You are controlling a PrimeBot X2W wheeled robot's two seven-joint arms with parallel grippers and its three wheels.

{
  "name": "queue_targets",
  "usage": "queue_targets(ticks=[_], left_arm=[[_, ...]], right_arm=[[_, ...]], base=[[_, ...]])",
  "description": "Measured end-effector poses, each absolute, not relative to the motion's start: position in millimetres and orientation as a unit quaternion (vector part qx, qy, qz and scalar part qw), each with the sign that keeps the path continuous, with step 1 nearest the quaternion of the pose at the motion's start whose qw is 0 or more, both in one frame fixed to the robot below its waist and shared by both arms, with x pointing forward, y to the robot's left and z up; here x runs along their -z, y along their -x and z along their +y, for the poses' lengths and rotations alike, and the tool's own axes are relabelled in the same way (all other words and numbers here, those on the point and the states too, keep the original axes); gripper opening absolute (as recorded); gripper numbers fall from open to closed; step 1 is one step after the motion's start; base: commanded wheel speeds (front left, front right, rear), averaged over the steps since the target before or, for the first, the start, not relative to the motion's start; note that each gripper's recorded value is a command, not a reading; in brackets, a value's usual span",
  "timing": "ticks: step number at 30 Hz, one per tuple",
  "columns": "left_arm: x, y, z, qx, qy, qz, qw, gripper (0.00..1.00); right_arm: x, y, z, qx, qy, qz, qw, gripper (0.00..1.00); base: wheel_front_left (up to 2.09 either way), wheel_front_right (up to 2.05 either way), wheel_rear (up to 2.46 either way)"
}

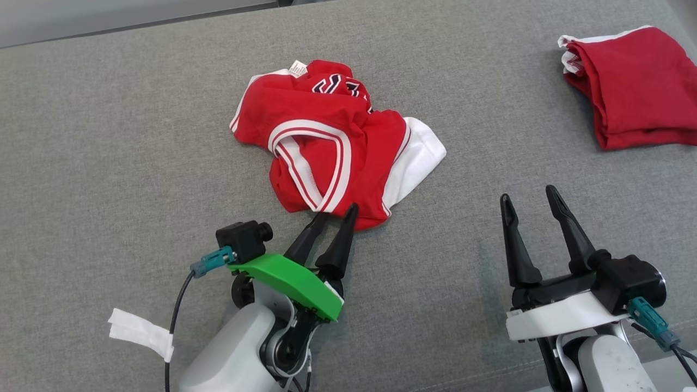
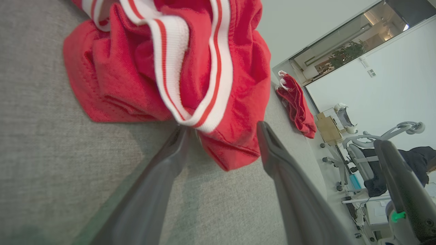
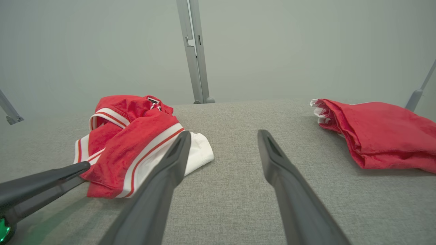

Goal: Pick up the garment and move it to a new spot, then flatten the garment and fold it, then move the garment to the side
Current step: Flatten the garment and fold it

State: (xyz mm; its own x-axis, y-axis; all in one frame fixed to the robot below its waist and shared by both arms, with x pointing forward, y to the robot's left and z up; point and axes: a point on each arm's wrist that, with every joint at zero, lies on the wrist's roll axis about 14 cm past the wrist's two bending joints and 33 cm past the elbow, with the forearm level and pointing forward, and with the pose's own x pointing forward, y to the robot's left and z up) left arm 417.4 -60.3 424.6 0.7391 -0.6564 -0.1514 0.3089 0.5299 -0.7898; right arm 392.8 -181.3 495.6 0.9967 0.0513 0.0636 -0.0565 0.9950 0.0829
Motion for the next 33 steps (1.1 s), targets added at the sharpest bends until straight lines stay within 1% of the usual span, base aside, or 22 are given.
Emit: queue_targets(ticks=[2, 3, 4, 5, 12, 19, 24, 28, 31, 33], left_arm=[[-426, -417, -65, 0.289, 0.400, 0.225, 0.840, 1.00], [-427, -417, -67, 0.292, 0.399, 0.225, 0.839, 0.53], [-428, -418, -68, 0.296, 0.398, 0.223, 0.839, 0.11], [-431, -419, -69, 0.299, 0.397, 0.219, 0.839, 0.00], [-455, -432, -67, 0.319, 0.382, 0.173, 0.850, 0.00], [-528, -446, -78, 0.379, 0.357, 0.090, 0.849, 0.00], [-596, -456, -95, 0.432, 0.345, 0.051, 0.831, 0.00], [-653, -460, -112, 0.472, 0.339, 0.023, 0.813, 0.00], [-699, -453, -131, 0.512, 0.331, 0.001, 0.793, 0.00], [-728, -445, -144, 0.541, 0.299, -0.023, 0.786, 0.00]], right_arm=[[-495, -392, -182, -0.025, -0.043, -0.030, 0.998, 1.00], [-495, -392, -183, -0.024, -0.042, -0.030, 0.998, 1.00], [-495, -391, -184, -0.023, -0.043, -0.030, 0.998, 1.00], [-495, -391, -184, -0.022, -0.042, -0.030, 0.998, 1.00], [-498, -386, -188, -0.016, -0.043, -0.033, 0.998, 1.00], [-509, -378, -187, -0.016, -0.058, -0.048, 0.997, 1.00], [-523, -370, -187, -0.016, -0.067, -0.067, 0.995, 1.00], [-529, -358, -196, 0.000, -0.070, -0.077, 0.995, 1.00], [-530, -346, -208, 0.021, -0.073, -0.079, 0.994, 1.00], [-532, -339, -216, 0.035, -0.076, -0.083, 0.993, 1.00]], base=[[0.00, 0.00, 0.00], [0.00, 0.00, 0.00], [0.00, 0.00, 0.00], [0.00, 0.00, 0.00], [0.00, 0.00, 0.00], [0.00, 0.00, 0.00], [0.00, 0.00, 0.00], [0.00, 0.00, 0.00], [0.00, 0.00, 0.00], [0.00, 0.00, 0.00]])
